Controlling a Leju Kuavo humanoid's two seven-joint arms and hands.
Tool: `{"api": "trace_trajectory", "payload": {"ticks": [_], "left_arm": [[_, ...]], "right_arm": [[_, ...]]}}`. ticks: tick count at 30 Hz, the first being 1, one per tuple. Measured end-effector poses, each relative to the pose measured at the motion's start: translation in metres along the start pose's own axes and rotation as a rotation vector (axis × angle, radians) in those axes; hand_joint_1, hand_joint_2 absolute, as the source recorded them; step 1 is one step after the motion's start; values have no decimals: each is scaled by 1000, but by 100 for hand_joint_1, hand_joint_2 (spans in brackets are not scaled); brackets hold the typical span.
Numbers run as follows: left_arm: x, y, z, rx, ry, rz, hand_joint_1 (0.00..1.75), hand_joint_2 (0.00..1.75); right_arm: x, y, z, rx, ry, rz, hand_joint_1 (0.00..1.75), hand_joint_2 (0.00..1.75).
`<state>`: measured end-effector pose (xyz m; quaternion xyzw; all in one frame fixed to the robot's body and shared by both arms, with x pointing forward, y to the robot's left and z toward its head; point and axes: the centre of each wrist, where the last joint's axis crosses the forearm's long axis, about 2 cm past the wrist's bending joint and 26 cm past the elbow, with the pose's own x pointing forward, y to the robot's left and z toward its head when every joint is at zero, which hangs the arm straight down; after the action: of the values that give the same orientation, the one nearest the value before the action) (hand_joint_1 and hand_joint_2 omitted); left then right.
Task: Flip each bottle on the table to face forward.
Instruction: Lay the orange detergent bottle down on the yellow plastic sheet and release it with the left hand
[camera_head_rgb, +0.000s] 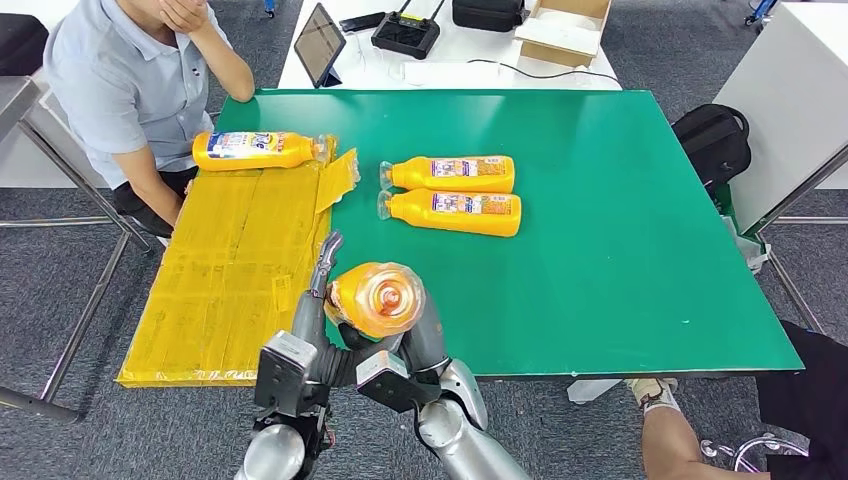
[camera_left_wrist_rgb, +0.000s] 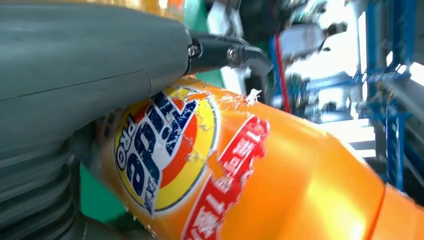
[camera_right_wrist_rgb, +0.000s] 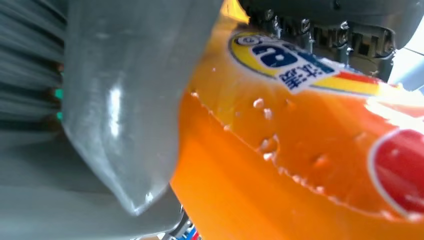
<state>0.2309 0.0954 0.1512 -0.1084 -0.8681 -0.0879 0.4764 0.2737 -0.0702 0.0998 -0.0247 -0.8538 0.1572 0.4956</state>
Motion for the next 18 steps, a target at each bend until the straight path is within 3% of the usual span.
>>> {"api": "trace_trajectory", "payload": {"ticks": [7,11,12,13,16,17,18], "left_arm": [[-1,5,-4,-29,7,63,0,175],[-3,7,-5,-37,19,77,169,175],[-4,8,-5,-40,23,80,175,175],[-5,9,-6,-42,29,89,175,175],[-7,11,-6,-57,51,129,175,175],[-8,12,-6,-62,58,143,175,175],[-8,13,-6,-66,64,155,175,175]], "right_arm": [[-1,2,-7,41,-6,9,171,175],[-1,3,-9,57,-5,14,148,175],[-1,3,-9,59,-4,13,141,175],[-2,4,-9,61,-2,11,126,175],[-3,4,-8,64,3,2,30,175],[-3,4,-8,65,2,-2,12,175],[-3,5,-8,66,1,-6,16,175]]}}
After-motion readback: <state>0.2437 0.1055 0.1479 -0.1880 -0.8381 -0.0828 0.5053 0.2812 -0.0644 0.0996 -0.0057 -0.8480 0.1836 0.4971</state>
